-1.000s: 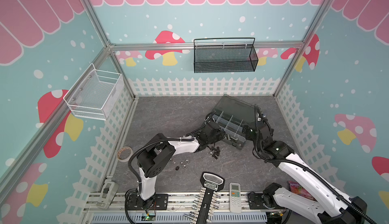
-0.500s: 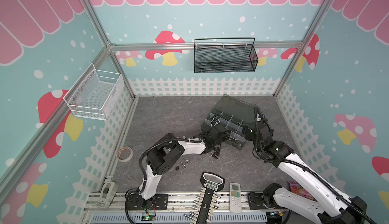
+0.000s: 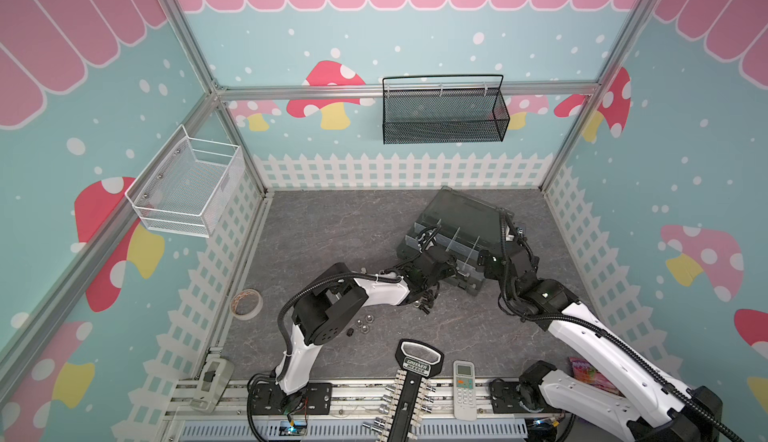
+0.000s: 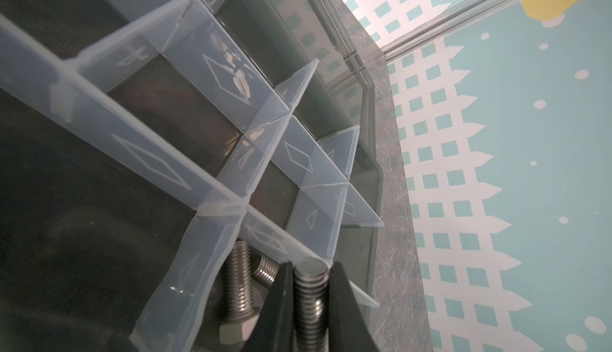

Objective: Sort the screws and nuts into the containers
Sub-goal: 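Lower the bolt into the compartment holding bolts and open the left gripper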

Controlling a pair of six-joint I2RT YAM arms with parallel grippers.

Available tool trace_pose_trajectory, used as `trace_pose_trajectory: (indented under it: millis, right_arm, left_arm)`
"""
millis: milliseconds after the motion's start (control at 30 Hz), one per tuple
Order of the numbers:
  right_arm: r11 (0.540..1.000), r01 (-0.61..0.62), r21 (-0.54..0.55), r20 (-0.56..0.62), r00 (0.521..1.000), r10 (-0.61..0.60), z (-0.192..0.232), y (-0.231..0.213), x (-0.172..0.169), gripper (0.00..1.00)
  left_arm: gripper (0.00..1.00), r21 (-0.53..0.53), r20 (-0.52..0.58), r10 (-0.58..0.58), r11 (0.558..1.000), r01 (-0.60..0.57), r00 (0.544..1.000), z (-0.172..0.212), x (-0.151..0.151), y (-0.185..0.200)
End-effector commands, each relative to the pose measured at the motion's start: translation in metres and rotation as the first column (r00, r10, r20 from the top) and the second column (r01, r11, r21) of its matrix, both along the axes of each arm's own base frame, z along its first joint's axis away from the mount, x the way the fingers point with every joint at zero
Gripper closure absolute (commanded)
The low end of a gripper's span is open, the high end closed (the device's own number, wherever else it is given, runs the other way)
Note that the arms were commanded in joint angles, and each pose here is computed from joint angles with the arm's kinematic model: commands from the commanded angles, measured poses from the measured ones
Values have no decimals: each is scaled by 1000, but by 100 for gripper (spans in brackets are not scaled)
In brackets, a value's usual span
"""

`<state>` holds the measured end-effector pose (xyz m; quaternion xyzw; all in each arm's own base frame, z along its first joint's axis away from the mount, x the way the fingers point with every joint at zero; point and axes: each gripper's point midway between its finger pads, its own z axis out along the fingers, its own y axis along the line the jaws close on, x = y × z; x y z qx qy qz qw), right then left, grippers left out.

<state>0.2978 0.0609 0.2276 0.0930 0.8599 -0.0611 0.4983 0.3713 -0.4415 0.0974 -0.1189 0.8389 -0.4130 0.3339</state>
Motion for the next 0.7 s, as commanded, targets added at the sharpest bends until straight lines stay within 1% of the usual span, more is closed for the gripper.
trace_pose_trajectory:
  millis: [0, 167, 233, 433, 667]
  right_arm:
    - [1000, 19, 9, -7, 1000, -19, -6, -2, -1, 2]
    - [1000, 16, 12, -6, 1000, -16, -5, -2, -1, 2]
    - [1000, 15, 16, -4, 1000, -15, -4, -1, 0, 2]
    - [999, 17, 27, 0, 1000, -17, -3, 0, 0, 2]
    - [999, 0, 35, 9, 1000, 0, -2, 4, 3, 2]
  left_arm:
    - [84, -8, 38, 18, 1000, -18, 999, 8, 2, -5]
    - [74, 24, 55, 20, 999, -22, 998, 9, 0, -2]
    - [71, 26, 61, 23, 999, -25, 998, 11, 0, -1]
    - [70, 31, 77, 30, 999, -32, 997, 17, -1, 4]
    - [68, 51, 156, 77, 995, -86, 985, 45, -2, 27]
